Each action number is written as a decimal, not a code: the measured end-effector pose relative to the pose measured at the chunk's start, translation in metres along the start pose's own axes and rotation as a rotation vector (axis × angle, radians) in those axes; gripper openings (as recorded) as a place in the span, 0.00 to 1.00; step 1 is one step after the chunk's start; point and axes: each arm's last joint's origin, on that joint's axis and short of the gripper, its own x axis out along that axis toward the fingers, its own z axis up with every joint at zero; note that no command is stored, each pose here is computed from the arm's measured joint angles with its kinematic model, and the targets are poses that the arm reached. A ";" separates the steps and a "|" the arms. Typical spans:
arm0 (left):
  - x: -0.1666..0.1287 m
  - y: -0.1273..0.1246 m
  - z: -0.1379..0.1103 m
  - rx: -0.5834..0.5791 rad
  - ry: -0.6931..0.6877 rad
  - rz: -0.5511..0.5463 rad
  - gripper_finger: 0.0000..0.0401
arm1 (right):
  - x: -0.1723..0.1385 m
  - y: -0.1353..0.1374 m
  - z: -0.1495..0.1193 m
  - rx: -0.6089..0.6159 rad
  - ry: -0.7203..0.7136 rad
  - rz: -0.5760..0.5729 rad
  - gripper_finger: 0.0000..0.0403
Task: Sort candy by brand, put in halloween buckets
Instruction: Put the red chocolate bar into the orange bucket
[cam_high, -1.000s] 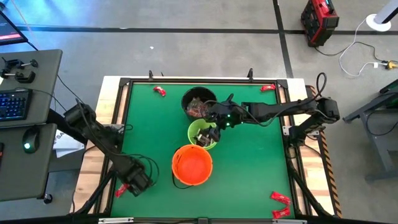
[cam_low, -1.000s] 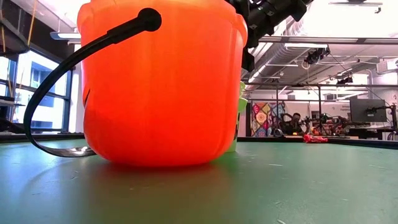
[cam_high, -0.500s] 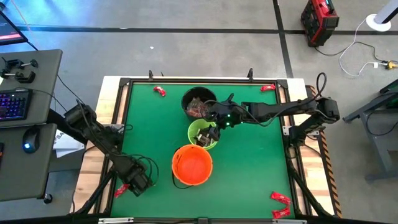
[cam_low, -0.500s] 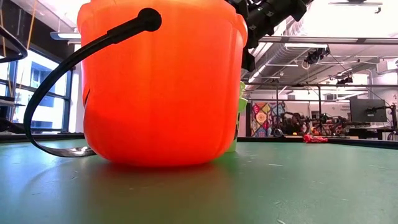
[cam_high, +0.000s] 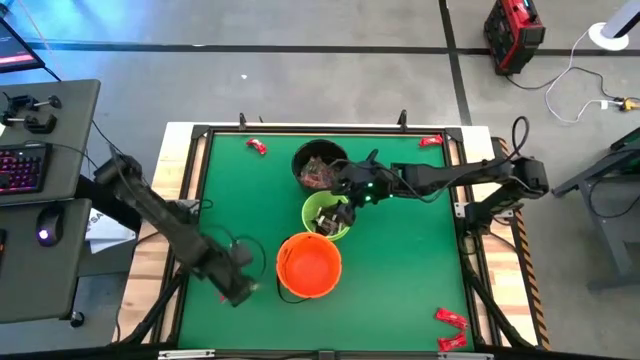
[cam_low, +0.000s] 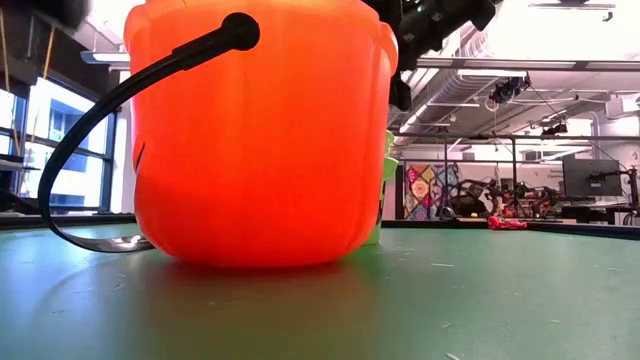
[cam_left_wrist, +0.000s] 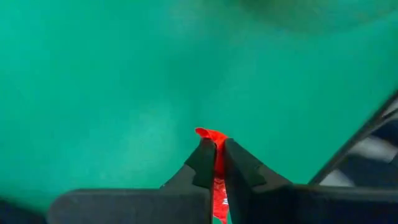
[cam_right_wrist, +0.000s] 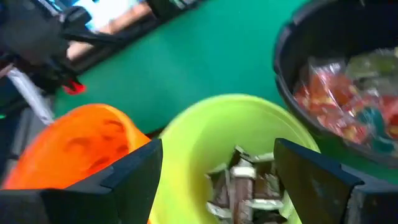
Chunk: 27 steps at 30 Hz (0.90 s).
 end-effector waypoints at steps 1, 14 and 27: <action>-0.014 0.000 0.007 0.009 -0.069 -0.019 0.01 | -0.004 0.002 0.002 -0.001 -0.013 0.017 0.75; -0.122 -0.010 0.098 0.261 -0.758 -0.273 0.00 | -0.084 0.019 0.028 -0.004 -0.272 0.116 0.75; -0.066 -0.047 0.126 0.384 -0.607 -0.356 0.04 | -0.100 0.028 0.011 0.013 -0.159 0.100 0.75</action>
